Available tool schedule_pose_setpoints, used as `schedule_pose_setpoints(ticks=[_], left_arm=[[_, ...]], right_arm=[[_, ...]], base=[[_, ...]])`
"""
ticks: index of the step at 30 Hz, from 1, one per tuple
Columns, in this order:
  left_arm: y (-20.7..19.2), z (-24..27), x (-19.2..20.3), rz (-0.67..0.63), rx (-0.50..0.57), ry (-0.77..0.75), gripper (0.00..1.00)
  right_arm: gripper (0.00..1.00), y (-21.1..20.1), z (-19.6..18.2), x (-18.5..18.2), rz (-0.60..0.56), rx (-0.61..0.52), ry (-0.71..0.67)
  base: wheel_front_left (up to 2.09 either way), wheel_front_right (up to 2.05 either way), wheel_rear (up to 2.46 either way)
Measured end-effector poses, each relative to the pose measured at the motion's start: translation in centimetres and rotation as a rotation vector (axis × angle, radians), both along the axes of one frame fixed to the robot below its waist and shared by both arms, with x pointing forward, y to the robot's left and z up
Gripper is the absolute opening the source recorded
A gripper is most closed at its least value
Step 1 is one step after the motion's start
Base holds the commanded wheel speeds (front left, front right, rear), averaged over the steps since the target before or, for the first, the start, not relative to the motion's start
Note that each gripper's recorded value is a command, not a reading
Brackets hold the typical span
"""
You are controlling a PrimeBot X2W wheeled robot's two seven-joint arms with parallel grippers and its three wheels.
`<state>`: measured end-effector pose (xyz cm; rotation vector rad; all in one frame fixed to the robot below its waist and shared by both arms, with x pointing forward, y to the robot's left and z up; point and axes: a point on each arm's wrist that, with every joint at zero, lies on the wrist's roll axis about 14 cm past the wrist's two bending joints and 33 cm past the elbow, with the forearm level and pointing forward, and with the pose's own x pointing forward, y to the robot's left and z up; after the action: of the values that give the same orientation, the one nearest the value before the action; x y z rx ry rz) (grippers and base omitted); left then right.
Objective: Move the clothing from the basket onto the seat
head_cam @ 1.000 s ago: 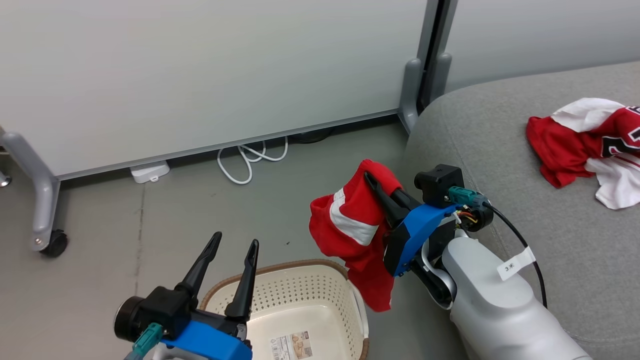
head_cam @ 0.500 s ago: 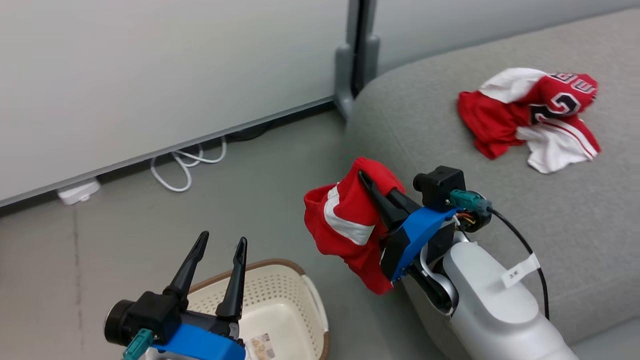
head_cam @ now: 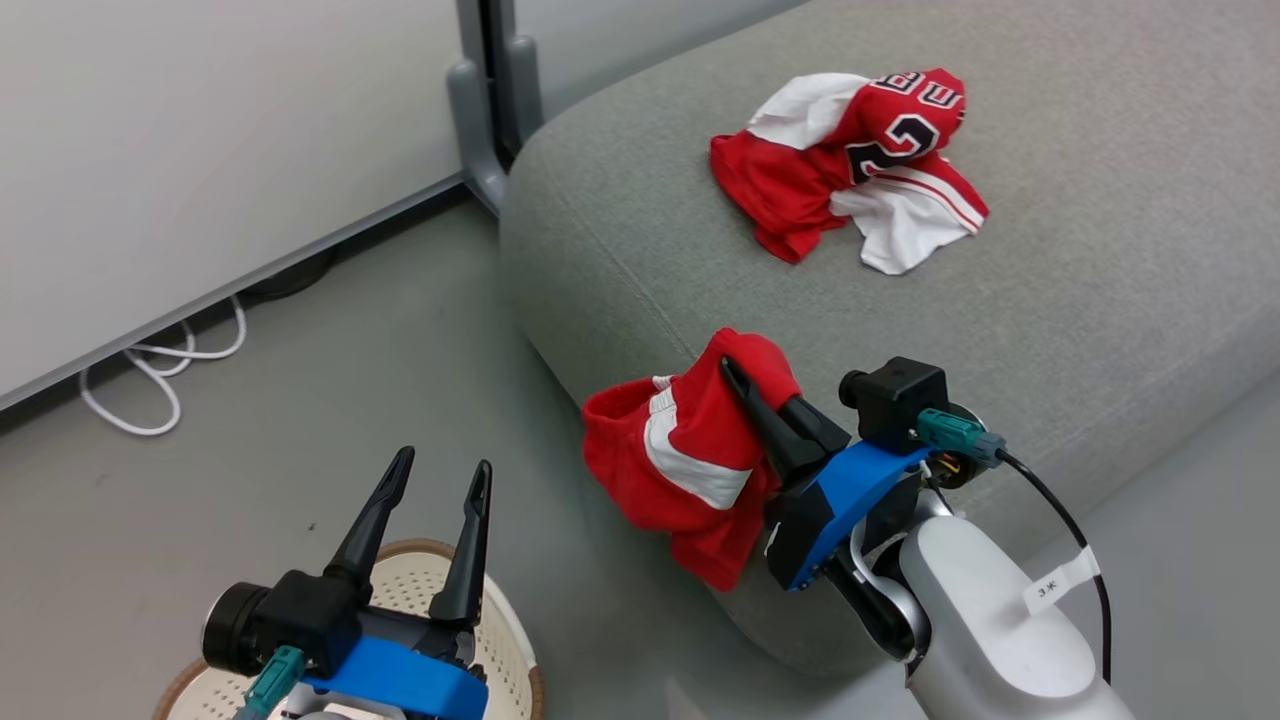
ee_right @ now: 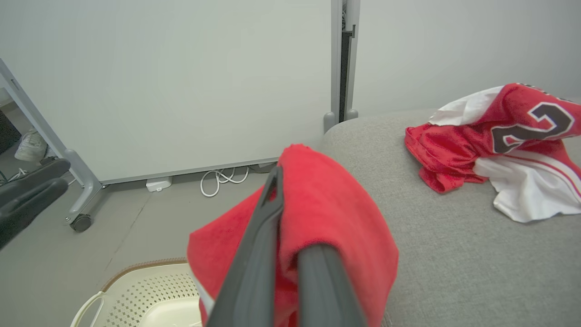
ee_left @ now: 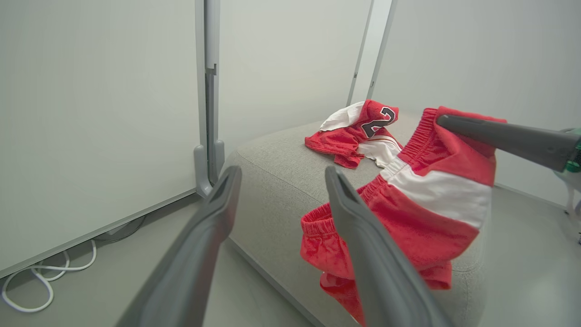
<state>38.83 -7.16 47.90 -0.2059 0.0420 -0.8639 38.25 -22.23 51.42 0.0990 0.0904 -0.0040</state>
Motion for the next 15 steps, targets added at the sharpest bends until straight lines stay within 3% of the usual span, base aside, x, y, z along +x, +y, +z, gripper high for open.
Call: schedule_pose_setpoints(ticks=[15], left_arm=[[-2.3, -1.3, 0.3, -0.093, 0.002, 0.022, 1.00]], right_arm=[[0.00, -2.3, -0.5, -1.1, -0.088, 0.008, 0.007]], base=[[0.00, 0.00, 0.00]])
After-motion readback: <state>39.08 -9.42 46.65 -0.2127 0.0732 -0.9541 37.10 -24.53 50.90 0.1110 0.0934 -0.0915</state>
